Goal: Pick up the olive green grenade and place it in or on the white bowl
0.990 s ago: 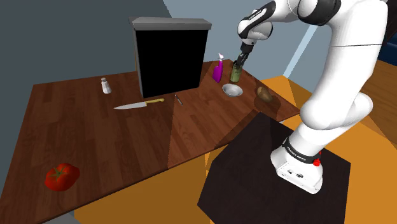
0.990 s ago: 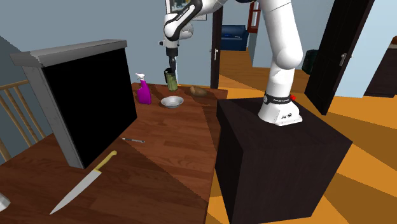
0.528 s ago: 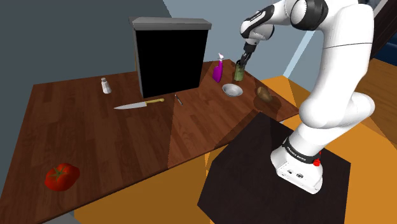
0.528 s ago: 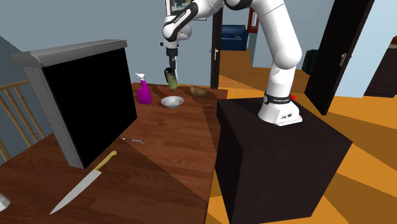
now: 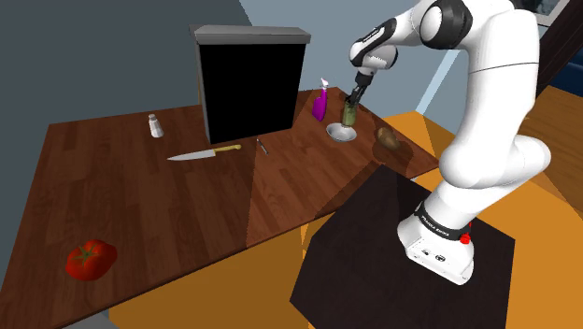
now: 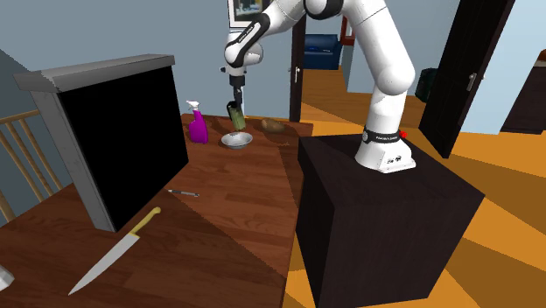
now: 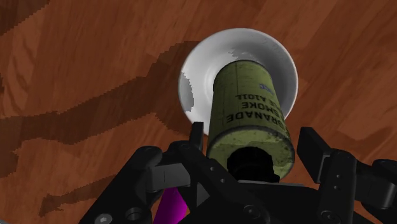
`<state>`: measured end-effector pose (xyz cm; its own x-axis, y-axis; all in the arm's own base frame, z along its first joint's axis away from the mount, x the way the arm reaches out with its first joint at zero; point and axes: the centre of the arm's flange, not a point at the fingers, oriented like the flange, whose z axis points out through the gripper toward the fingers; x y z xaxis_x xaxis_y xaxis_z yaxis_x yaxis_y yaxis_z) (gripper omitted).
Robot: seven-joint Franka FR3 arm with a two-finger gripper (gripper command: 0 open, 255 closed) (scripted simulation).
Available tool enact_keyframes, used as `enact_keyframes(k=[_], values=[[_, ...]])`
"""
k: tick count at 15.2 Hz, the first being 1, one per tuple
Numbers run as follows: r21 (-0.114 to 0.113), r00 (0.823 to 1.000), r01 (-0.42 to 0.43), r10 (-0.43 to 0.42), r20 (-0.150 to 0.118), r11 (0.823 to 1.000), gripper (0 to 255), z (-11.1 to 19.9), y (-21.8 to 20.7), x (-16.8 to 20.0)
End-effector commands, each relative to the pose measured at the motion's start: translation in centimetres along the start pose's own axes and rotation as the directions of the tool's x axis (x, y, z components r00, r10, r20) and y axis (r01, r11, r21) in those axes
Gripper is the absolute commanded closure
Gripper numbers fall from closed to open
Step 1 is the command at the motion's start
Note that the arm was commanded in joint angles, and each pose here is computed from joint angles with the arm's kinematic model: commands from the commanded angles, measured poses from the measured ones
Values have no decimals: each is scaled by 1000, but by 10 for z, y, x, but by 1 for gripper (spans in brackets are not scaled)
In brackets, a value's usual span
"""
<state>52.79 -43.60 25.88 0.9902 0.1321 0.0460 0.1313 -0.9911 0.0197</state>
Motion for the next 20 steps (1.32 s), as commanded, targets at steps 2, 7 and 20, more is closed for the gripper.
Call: enact_keyframes(k=[2,7,20], values=[[-1,1000,0,0,-1,1000,255,16,0,-1],[-1,1000,0,0,-1,1000,255,42,-1,-2],[-1,1000,0,0,-1,1000,0,58,-1,-2]])
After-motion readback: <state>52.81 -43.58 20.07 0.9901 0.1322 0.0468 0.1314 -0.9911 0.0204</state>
